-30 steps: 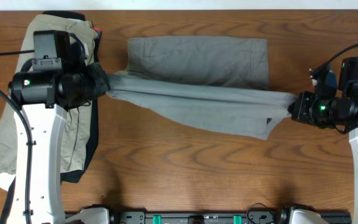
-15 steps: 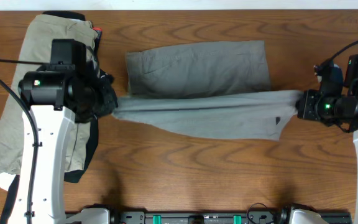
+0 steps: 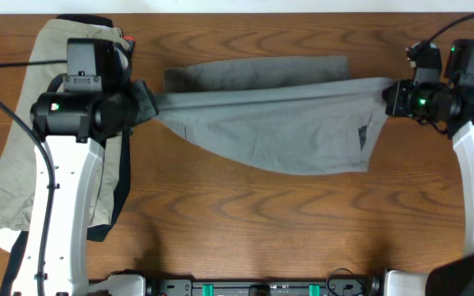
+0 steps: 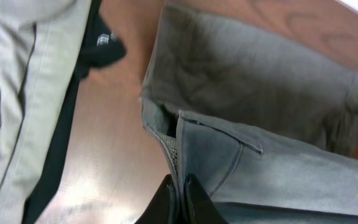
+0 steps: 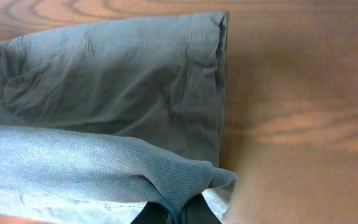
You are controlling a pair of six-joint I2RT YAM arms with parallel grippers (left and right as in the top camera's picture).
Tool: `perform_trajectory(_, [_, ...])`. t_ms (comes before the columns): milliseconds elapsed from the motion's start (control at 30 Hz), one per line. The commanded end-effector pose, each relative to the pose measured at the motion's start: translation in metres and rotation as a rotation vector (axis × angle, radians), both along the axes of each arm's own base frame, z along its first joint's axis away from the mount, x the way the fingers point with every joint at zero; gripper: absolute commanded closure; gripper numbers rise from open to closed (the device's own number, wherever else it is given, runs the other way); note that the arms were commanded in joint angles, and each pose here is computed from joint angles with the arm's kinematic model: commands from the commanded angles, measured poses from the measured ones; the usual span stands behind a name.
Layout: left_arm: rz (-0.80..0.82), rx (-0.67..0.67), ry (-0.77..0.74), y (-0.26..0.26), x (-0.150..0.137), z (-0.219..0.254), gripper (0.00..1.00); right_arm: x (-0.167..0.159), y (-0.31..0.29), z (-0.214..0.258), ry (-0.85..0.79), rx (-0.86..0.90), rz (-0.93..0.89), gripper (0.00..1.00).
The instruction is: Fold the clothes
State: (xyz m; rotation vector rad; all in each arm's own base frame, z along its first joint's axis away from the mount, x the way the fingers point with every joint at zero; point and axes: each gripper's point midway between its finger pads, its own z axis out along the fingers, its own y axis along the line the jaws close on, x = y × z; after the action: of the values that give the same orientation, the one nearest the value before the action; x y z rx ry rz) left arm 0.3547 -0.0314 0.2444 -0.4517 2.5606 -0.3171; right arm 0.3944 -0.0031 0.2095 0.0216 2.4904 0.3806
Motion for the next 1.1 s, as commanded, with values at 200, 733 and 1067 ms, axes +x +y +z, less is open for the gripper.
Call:
perform_trajectory(200, [0.122, 0.16, 0.057, 0.04, 0.043, -0.05, 0.94, 0.043, -0.024, 0.011, -0.137, -0.121, -0.06, 0.99])
perform_trajectory(733, [0.14, 0.153, -0.117, 0.04, 0.121, -0.069, 0.94, 0.109, 0.005, -0.047, -0.181, -0.133, 0.009, 0.99])
perform_trajectory(1067, [0.148, 0.144, -0.231, 0.04, 0.156, -0.068, 0.54, 0.147, 0.019, -0.071, -0.267, -0.134, 0.032, 0.97])
